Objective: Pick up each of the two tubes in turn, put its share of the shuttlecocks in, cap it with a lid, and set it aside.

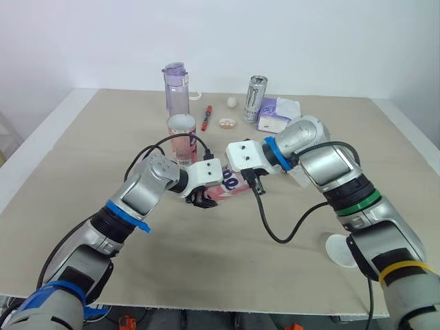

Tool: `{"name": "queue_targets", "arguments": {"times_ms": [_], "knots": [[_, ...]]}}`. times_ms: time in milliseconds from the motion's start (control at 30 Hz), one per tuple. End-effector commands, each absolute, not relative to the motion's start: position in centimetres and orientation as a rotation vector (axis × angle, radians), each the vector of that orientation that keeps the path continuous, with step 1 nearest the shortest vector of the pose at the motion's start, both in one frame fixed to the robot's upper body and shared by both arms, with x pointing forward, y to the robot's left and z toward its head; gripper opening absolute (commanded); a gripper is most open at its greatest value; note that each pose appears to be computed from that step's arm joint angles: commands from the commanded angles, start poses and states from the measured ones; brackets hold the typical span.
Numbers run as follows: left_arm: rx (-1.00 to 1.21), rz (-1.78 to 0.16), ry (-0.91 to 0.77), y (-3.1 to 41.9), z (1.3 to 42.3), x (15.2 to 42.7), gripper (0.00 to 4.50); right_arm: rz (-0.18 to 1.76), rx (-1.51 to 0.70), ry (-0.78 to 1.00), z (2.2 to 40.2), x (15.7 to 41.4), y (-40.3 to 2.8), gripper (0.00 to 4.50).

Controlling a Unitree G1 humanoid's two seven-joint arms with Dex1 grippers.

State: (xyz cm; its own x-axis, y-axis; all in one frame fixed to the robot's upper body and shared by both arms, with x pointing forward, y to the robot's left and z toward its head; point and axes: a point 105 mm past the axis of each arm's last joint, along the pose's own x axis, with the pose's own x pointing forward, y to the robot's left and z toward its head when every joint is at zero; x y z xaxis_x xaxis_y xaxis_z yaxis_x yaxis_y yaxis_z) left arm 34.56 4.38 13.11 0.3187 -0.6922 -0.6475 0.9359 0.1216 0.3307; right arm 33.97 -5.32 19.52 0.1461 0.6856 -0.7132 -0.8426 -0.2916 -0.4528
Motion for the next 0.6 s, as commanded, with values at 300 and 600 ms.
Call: {"name": "queue_targets", "arguments": {"times_ms": [300, 600], "knots": [[0.736, -1.233, 0.35, 4.6, 12.5, 34.3, 3.13, 1.371, -0.702, 0.011, 27.0, 32.0, -12.9, 0.04], [0.411, -1.367, 0.113, 1.5, 14.1, 32.3, 3.13, 1.165, -0.487, 0.073, 25.7, 29.5, -19.8, 0.04]]}}
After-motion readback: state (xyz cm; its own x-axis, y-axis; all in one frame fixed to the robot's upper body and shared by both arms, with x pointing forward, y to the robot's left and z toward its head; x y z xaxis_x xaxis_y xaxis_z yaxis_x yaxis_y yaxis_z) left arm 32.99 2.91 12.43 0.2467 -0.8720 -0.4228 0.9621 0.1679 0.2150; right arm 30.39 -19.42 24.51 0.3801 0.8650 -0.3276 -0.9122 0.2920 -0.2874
